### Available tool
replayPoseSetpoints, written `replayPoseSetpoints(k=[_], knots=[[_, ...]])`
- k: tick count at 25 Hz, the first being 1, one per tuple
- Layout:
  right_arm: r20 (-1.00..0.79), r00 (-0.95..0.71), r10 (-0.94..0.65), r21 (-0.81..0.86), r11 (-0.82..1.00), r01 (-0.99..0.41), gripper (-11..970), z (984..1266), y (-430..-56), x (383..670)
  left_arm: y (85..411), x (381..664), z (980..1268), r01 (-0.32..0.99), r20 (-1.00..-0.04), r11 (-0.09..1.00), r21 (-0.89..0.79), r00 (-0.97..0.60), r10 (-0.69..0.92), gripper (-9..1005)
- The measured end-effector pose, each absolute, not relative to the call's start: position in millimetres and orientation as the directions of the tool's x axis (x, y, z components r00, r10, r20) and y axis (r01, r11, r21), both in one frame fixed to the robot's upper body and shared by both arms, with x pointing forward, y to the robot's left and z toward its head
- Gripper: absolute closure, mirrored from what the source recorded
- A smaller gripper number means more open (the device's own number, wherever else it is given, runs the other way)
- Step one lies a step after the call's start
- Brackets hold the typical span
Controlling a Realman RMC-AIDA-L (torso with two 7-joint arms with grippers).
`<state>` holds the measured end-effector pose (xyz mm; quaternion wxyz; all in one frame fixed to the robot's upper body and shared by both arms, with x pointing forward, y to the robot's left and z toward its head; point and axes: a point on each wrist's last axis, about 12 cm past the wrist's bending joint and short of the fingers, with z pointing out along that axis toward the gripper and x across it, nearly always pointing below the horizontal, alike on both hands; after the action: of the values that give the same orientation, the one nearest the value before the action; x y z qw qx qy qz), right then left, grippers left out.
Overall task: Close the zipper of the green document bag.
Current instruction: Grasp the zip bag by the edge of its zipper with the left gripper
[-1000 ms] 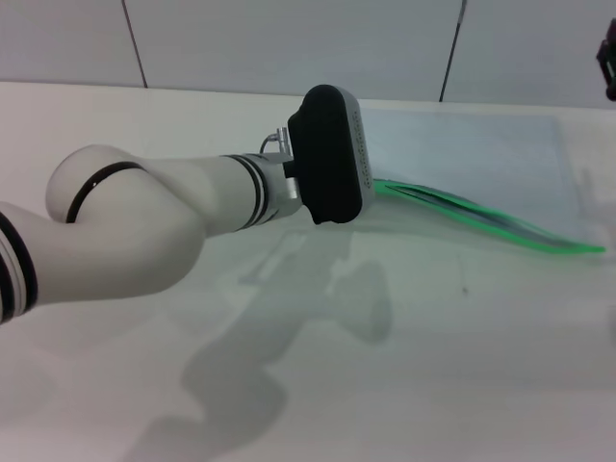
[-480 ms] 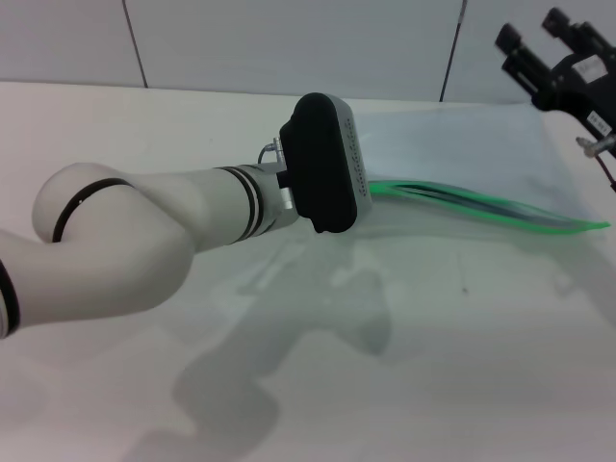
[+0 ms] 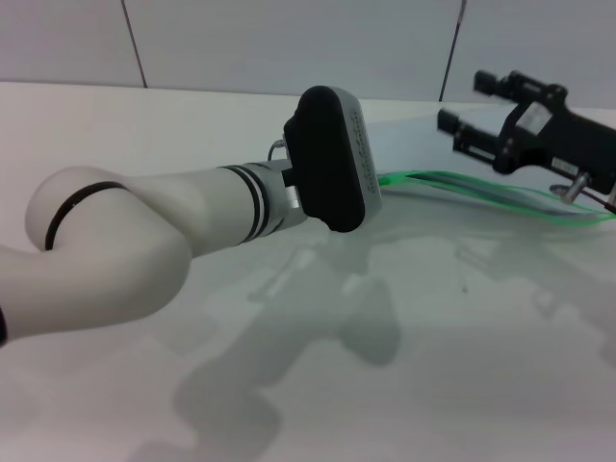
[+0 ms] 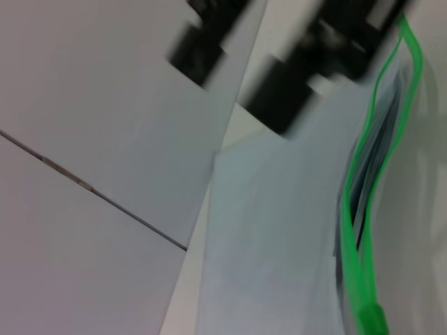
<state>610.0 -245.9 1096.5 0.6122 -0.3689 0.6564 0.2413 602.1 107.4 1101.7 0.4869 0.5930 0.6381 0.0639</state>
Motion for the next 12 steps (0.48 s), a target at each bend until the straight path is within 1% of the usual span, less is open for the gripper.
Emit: replayPoseSetpoints(k=[5,12], knots=[[-0.953,0.065,-0.296,-0.223,0.539,-0.812,252,1098,-248,607,105,599,1107,0.691,-0.566,0.303,0.656,0.185,0.803,940],[-0.915,0.138,-0.378,-0.322,0.48,-0.816,254,1100,-248,607,105,598,1114,0.686,-0.591,0.328,0.649,0.183,0.786,939]])
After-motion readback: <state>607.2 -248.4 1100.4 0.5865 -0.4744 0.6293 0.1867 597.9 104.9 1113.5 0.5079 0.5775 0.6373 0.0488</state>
